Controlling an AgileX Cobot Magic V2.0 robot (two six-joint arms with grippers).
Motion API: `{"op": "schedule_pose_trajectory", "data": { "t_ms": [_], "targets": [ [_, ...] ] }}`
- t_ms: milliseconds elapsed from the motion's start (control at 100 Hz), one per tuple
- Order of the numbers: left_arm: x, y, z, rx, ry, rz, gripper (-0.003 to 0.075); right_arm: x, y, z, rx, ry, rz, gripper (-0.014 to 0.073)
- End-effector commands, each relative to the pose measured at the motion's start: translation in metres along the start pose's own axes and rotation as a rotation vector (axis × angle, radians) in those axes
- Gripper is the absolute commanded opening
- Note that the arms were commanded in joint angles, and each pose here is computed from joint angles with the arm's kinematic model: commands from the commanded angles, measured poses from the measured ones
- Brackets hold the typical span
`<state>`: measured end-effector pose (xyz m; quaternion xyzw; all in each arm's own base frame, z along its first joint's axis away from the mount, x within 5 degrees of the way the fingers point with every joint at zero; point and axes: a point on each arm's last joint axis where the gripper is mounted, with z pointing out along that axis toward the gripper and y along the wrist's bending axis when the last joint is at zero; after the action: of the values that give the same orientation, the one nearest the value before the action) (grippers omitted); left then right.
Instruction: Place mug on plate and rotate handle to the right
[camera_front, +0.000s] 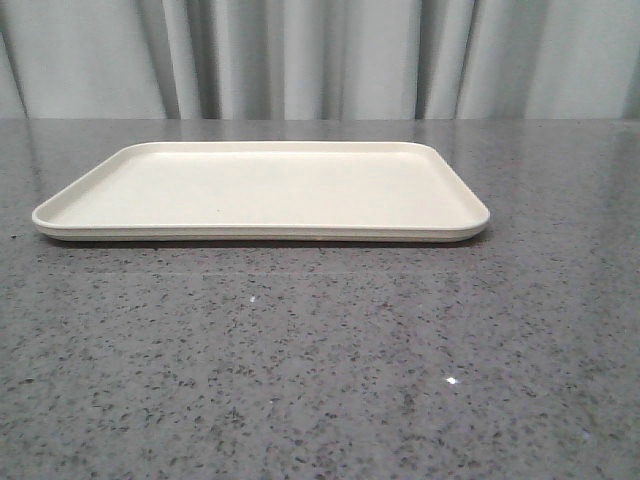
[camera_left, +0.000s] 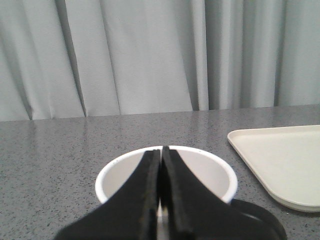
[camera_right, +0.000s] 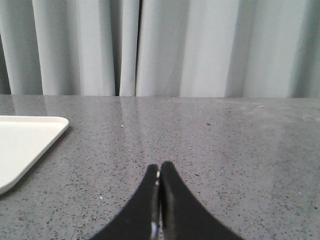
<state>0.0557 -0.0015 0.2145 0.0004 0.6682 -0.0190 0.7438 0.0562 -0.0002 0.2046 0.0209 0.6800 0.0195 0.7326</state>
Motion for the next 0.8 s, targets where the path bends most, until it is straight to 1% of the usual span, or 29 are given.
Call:
{"op": "schedule_pose_trajectory", "data": {
  "t_ms": [0,250,370,790],
  "targets": [
    [-0.0062,-0.0003,-0.0018,0.004,-0.093,-0.014,-0.002,-0.0045,-0.0038,-0.0015,0.044,-0.054,-0.008,-0.0061],
    [-0.0062,-0.0003,-0.0018,0.004,-0.093,-0.014,-0.002,-0.0045,-0.0038,-0.0015,0.044,-0.054,-0.006,-0.0061],
    [-0.0062,-0.0003,-0.0018,0.004,-0.093,-0.014,-0.002,-0.0044,-0.004,-0.0015,0.044,-0.054,0.027,-0.0061],
    [-0.0063,-0.0003,-0.0018,0.004,-0.095,-0.014,-0.002,-0.0045,-0.0041,-0.0015,0.046,-0.055,0.027,-0.0061]
  ]
}}
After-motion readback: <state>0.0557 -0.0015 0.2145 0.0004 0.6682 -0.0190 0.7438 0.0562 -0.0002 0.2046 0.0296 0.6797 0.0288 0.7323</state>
